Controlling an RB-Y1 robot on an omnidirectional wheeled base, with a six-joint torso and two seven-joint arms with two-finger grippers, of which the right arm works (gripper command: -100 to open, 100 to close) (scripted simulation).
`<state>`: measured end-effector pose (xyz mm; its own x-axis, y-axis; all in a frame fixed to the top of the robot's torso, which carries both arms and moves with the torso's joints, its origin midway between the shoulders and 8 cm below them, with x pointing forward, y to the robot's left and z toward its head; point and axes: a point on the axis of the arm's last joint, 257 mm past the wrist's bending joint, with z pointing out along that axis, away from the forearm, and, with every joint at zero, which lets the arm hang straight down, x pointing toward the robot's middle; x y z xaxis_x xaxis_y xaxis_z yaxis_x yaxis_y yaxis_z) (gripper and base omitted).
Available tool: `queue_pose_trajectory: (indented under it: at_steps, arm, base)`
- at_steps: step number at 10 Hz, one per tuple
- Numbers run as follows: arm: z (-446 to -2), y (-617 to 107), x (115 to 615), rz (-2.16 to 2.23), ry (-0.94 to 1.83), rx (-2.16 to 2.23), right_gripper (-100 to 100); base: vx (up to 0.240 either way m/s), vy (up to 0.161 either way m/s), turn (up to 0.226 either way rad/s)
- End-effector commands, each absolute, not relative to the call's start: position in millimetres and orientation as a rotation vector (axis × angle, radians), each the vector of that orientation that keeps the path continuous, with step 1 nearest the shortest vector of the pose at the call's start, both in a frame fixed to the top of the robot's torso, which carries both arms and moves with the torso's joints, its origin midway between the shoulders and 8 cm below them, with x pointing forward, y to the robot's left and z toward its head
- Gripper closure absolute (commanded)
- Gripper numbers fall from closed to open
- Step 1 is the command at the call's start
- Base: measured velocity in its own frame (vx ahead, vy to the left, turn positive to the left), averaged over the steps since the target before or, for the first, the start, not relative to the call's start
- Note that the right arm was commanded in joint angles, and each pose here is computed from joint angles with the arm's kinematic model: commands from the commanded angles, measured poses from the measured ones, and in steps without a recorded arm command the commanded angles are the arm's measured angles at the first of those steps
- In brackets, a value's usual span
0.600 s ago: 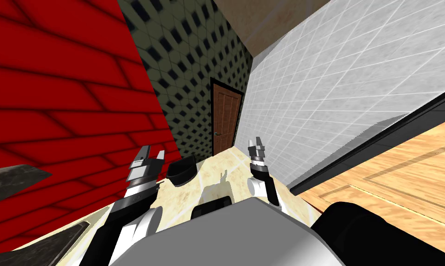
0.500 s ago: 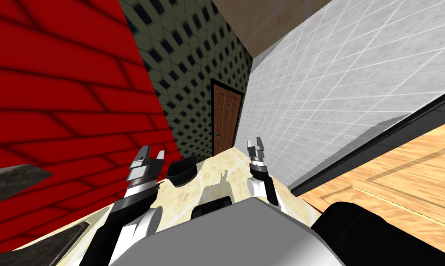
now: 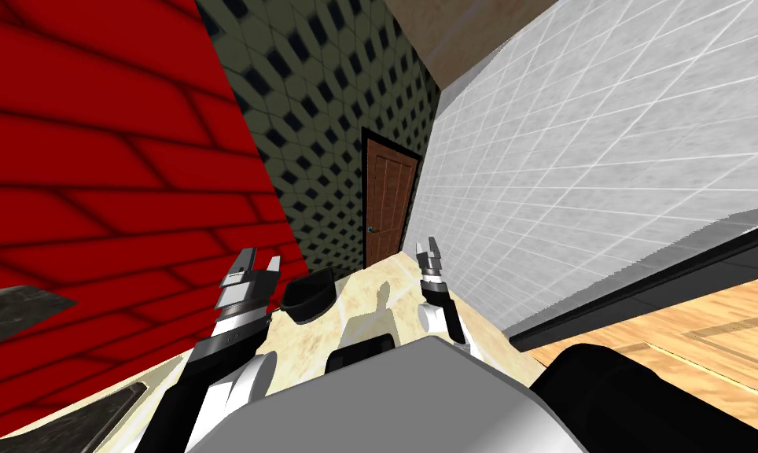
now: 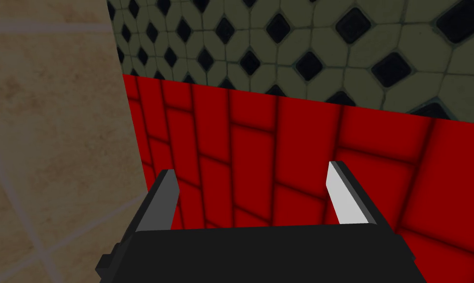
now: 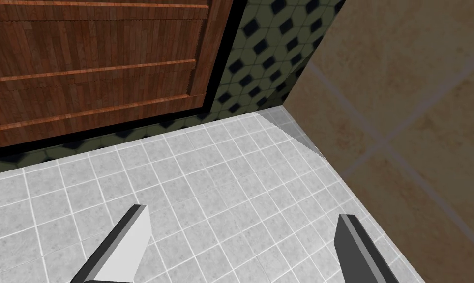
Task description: Pull the door open
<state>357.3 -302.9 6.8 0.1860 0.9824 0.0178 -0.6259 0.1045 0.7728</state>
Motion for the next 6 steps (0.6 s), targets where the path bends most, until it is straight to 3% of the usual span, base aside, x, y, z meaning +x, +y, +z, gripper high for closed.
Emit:
queue_pose_trajectory:
  at_steps: [1,6]
  arm:
    - [-3.3,-301.2,365.0,1.303,0.614,0.757,-100]
    - [-34.1,-296.3,381.0,1.324,0.664,0.788,-100]
  base:
    - [0.129,-0.004,0.057]
    - [0.093,-0.013,0.045]
